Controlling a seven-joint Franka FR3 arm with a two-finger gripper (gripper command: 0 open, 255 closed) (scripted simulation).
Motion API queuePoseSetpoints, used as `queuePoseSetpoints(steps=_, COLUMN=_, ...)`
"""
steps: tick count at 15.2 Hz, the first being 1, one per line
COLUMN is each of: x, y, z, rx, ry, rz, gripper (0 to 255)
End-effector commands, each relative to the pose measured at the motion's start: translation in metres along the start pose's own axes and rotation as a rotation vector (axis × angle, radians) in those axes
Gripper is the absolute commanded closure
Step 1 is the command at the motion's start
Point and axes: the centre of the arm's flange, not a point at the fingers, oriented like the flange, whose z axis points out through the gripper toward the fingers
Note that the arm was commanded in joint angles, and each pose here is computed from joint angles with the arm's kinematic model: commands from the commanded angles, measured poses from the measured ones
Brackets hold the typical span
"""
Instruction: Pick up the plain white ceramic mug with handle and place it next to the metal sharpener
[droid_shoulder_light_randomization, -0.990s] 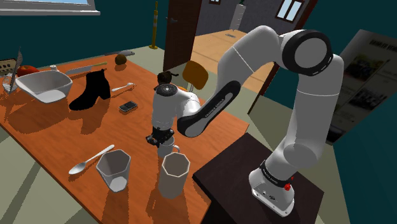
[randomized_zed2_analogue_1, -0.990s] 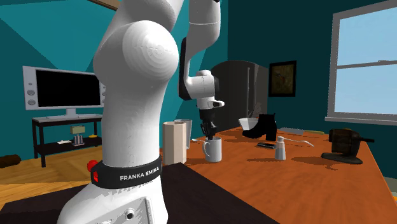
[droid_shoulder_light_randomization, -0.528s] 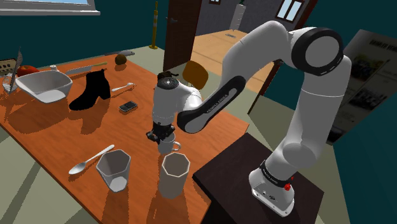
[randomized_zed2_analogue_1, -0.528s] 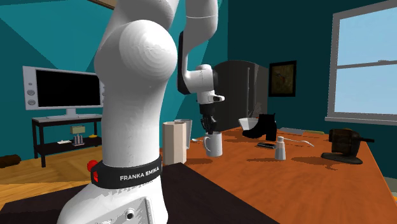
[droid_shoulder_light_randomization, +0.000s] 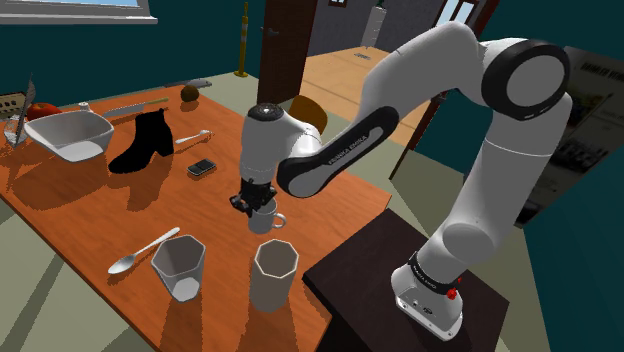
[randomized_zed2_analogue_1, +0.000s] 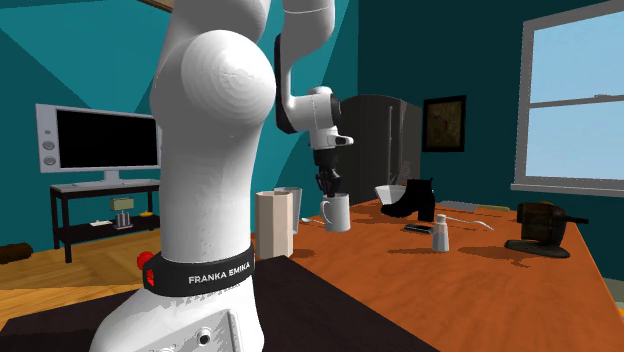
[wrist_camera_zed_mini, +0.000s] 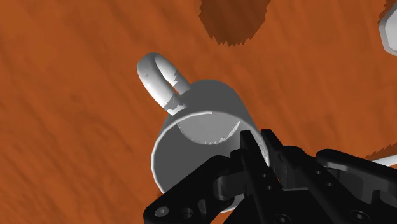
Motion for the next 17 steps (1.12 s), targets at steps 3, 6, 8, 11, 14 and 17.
queuePoseSetpoints(steps=3, x=0.001, y=0.0, z=-0.021, rx=0.0, ry=0.0, rz=0.0, gripper=255)
queuePoseSetpoints(steps=6, x=0.003, y=0.001, z=-0.037, rx=0.0, ry=0.0, rz=0.0, gripper=255)
queuePoseSetpoints(steps=8, x=0.004, y=0.001, z=-0.047, rx=0.0, ry=0.0, rz=0.0, gripper=255)
queuePoseSetpoints(steps=11, x=0.005, y=0.002, z=-0.063, rx=0.0, ry=0.0, rz=0.0, gripper=255)
queuePoseSetpoints(steps=14, x=0.007, y=0.002, z=-0.079, rx=0.0, ry=0.0, rz=0.0, gripper=255)
queuePoseSetpoints(steps=17, x=0.008, y=0.003, z=-0.095, rx=0.0, ry=0.0, rz=0.0, gripper=255)
